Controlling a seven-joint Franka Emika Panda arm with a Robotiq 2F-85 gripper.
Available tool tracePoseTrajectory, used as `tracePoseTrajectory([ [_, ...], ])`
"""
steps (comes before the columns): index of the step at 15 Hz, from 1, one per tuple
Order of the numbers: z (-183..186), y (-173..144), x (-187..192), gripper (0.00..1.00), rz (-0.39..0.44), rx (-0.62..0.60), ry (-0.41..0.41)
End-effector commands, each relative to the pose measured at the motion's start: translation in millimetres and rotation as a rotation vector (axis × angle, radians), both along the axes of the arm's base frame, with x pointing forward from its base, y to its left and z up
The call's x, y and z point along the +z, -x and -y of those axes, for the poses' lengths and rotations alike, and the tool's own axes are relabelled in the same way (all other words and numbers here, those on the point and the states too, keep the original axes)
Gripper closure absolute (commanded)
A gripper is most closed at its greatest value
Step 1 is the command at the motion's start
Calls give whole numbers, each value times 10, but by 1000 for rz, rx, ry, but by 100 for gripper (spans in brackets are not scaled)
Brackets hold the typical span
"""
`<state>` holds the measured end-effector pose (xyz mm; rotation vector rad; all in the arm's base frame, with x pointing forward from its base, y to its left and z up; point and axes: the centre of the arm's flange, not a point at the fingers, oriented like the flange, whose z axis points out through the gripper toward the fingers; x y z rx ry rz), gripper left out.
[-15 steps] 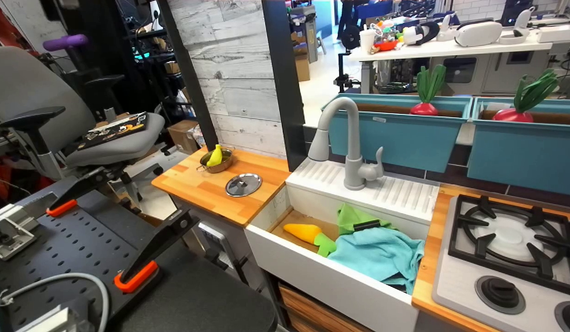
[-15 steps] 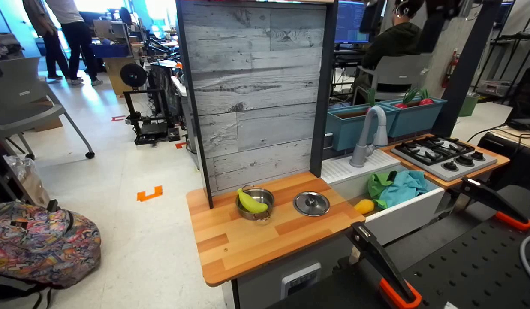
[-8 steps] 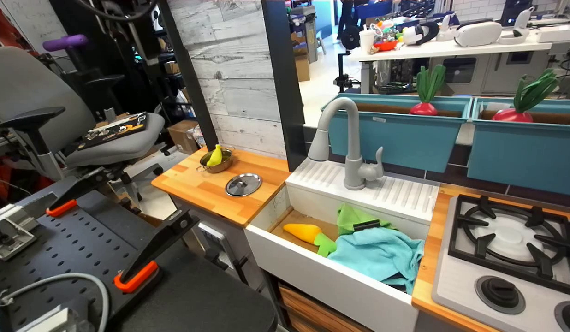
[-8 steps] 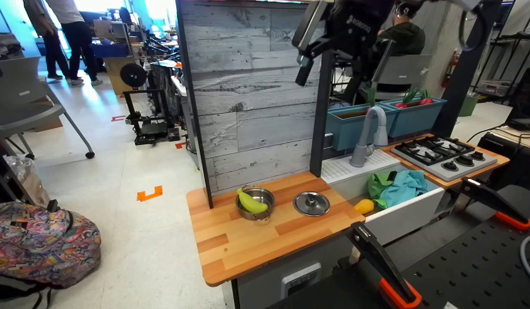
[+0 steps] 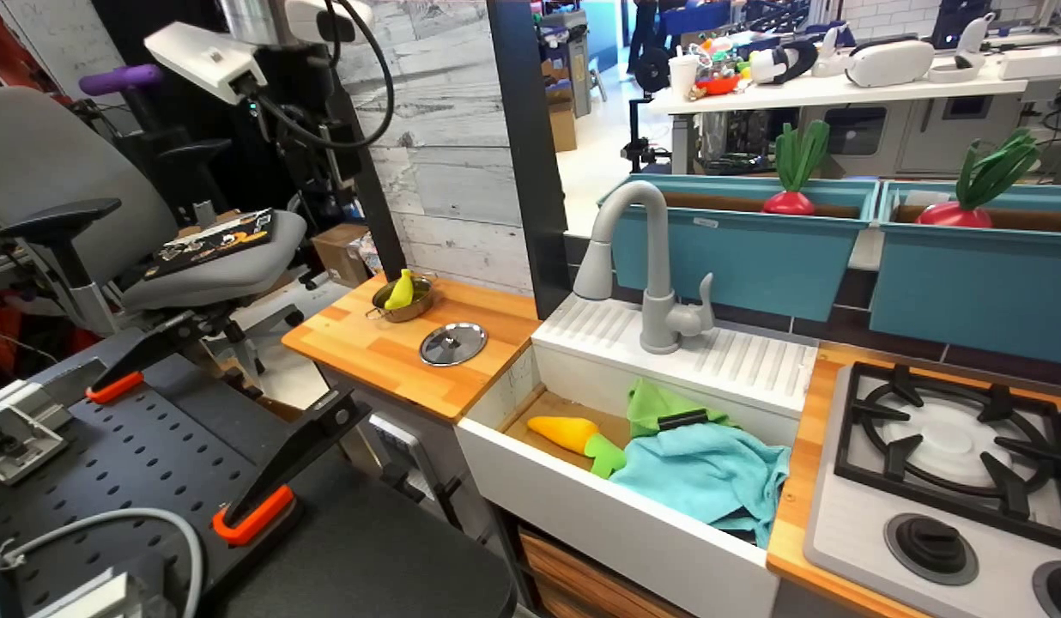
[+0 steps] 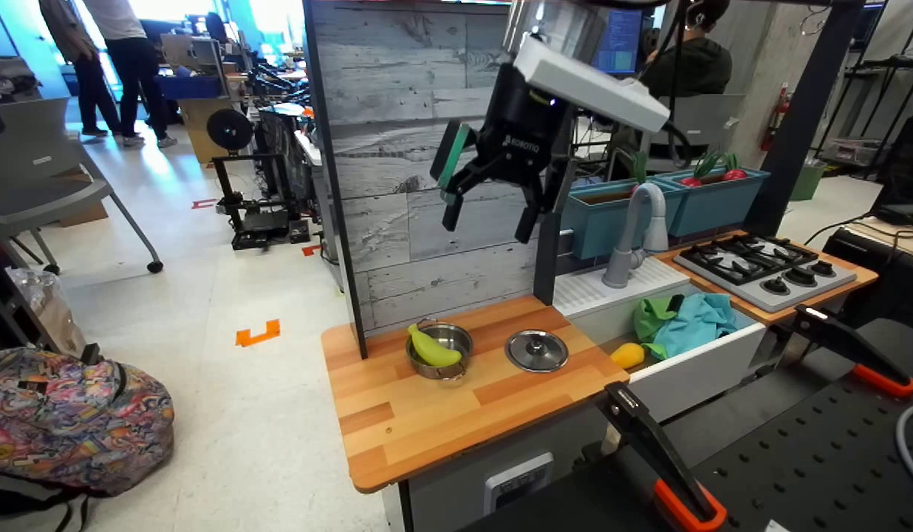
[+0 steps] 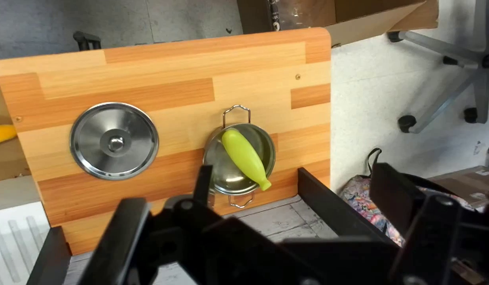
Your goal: Remove the banana from the pot
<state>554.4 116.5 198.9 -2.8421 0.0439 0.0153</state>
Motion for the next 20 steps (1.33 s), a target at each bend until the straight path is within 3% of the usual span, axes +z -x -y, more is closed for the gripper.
tracePoseTrajectory([
  [1, -193, -458, -331, 0, 2, 6, 44],
  [7, -431, -756, -850, 0, 10, 43, 107],
  [9, -429, -805, -790, 0, -51, 75, 91],
  [10, -384, -603, -832, 0, -27, 61, 91],
  [17, -404, -680, -819, 0, -31, 62, 87],
  [20, -476, -657, -939, 0, -2, -1, 115],
])
